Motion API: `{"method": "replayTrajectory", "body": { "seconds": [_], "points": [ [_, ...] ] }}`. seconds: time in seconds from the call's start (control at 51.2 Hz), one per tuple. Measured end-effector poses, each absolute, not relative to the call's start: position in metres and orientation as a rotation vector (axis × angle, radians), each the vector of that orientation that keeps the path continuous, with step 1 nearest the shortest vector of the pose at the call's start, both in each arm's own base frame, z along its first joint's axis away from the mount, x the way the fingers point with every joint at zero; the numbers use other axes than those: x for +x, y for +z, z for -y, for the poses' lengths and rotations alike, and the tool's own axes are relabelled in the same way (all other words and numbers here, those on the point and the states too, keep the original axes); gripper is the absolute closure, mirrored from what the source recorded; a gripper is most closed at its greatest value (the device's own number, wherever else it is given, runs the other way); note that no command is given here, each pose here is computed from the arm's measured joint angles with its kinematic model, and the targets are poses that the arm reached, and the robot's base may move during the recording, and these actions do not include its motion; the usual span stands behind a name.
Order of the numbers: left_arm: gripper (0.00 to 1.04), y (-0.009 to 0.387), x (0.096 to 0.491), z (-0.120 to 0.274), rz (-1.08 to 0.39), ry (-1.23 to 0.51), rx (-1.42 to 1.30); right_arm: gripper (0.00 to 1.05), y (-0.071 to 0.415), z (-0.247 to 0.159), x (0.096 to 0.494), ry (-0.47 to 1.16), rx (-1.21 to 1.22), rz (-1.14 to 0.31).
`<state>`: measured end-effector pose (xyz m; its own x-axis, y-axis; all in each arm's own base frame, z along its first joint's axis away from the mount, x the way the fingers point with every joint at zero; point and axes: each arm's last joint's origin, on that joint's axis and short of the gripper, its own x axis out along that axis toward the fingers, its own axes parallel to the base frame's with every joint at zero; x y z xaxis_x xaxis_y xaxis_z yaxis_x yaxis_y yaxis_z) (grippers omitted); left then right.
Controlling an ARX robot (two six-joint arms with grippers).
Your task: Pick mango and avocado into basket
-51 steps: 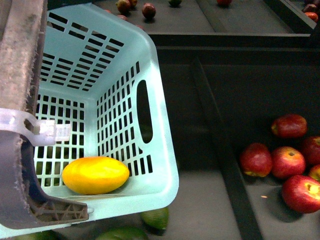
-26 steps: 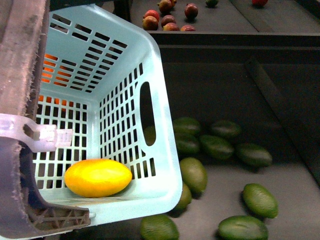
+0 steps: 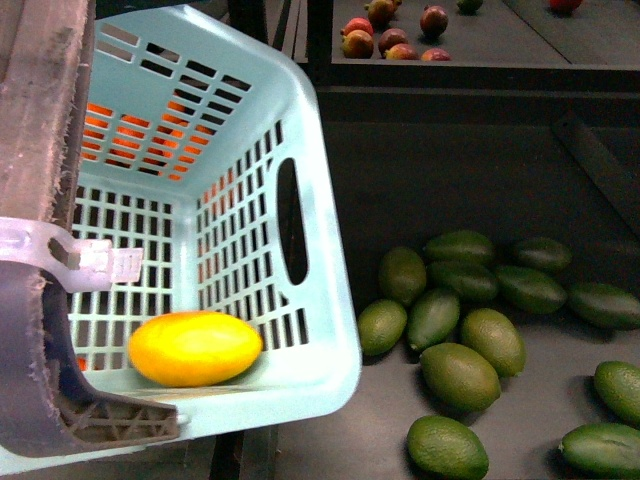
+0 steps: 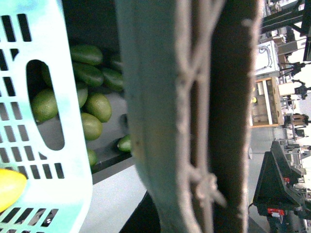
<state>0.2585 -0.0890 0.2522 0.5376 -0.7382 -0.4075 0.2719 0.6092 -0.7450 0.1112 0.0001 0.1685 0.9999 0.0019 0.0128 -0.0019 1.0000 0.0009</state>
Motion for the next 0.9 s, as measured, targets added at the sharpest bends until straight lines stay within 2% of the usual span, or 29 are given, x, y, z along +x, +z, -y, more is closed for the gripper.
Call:
{"method": "replayTrajectory", "body": {
  "seconds": [0.176, 0.312, 0.429, 0.566, 0.703, 0.898],
  "points": [
    [0.98, 0.252, 0.258, 0.089, -0.791, -0.666, -0.68, 0.08, 0.174, 0.007, 0.123, -0.151, 0.13, 0.06],
    [0.98, 0.252, 0.258, 0.09, -0.79, -0.662, -0.678, 0.08, 0.183, 0.019, 0.158, -0.146, 0.166, 0.012],
    [0.98, 0.252, 0.258, 0.09, -0.787, -0.656, -0.677, 0.08, 0.18, 0.026, 0.196, -0.117, 0.171, -0.093],
    [0.98, 0.252, 0.258, 0.089, -0.787, -0.655, -0.677, 0.08, 0.151, 0.032, 0.238, -0.059, 0.179, -0.278],
    [0.98, 0.252, 0.258, 0.09, -0.79, -0.663, -0.679, 0.08, 0.093, 0.03, 0.281, 0.079, 0.138, -0.502],
    [0.98, 0.252, 0.258, 0.09, -0.789, -0.661, -0.678, 0.08, 0.022, 0.017, 0.31, 0.241, 0.051, -0.675]
  ]
}}
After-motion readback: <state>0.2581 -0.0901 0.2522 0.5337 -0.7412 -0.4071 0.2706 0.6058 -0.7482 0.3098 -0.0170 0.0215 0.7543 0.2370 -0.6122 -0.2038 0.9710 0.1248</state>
